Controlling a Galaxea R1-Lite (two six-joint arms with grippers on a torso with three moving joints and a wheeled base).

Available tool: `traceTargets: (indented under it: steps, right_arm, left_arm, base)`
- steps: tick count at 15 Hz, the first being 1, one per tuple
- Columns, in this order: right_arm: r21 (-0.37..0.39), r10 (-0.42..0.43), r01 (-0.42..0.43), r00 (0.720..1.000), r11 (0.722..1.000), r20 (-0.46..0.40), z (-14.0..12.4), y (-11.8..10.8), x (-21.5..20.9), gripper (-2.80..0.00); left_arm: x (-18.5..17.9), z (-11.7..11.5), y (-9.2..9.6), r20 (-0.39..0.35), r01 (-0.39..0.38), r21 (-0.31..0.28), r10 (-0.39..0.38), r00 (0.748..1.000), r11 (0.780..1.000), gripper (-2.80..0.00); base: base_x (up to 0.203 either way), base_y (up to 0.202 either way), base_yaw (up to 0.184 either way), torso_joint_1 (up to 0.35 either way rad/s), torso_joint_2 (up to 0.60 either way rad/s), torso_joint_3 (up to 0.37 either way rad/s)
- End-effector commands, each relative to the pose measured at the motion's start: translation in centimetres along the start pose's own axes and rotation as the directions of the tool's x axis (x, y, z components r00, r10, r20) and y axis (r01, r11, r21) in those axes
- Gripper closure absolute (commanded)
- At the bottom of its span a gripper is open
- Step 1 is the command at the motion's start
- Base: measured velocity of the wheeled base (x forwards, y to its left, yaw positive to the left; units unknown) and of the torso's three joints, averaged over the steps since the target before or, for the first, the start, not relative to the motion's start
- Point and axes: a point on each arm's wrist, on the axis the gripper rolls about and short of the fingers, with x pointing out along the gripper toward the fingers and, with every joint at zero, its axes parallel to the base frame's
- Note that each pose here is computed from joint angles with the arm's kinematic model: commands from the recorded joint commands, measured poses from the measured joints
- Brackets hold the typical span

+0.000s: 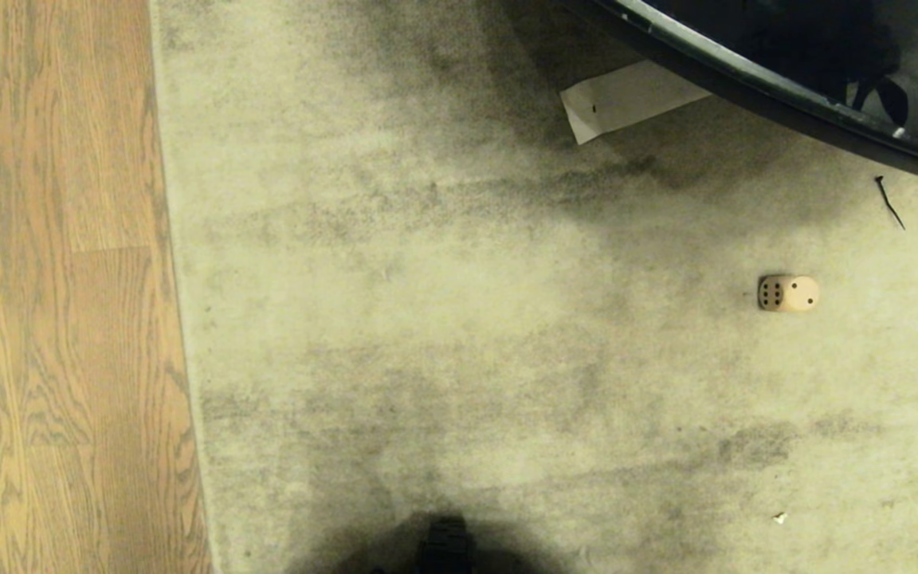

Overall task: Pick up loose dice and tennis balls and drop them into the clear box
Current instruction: Put the toys in the box

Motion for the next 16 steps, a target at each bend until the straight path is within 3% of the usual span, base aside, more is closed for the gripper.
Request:
traceTargets:
  steps: [1,11,12,16]
  right_arm:
    - [0.005,0.004,-0.004,1.000,1.000,-0.004,-0.02,0.01,-0.01,0.00]
    - [0.024,-0.006,0.007,1.000,1.000,-0.015,-0.30,-0.47,0.26,0.00]
    - [0.024,-0.006,0.006,1.000,1.000,-0.015,-0.29,-0.46,0.26,-2.80]
    - [0.019,-0.001,0.001,1.000,1.000,-0.011,-0.21,-0.27,0.14,-2.80]
  left_arm:
    - [0.02,-0.08,0.00,-0.002,0.000,0.000,0.000,1.000,1.000,0.00]
    - [0.02,-0.08,0.00,-0.002,0.000,0.000,0.000,1.000,1.000,0.00]
    - [0.02,-0.08,0.00,-0.002,0.000,0.000,0.000,1.000,1.000,0.00]
    - [0.02,-0.08,0.00,-0.002,0.000,0.000,0.000,1.000,1.000,0.00]
  base:
    - [0.000,0.000,0.000,0.000,0.00,0.000]
    - [0.000,0.000,0.000,0.000,0.00,0.000]
    - [0.000,0.000,0.000,0.000,0.00,0.000]
    - [0.000,0.000,0.000,0.000,0.00,0.000]
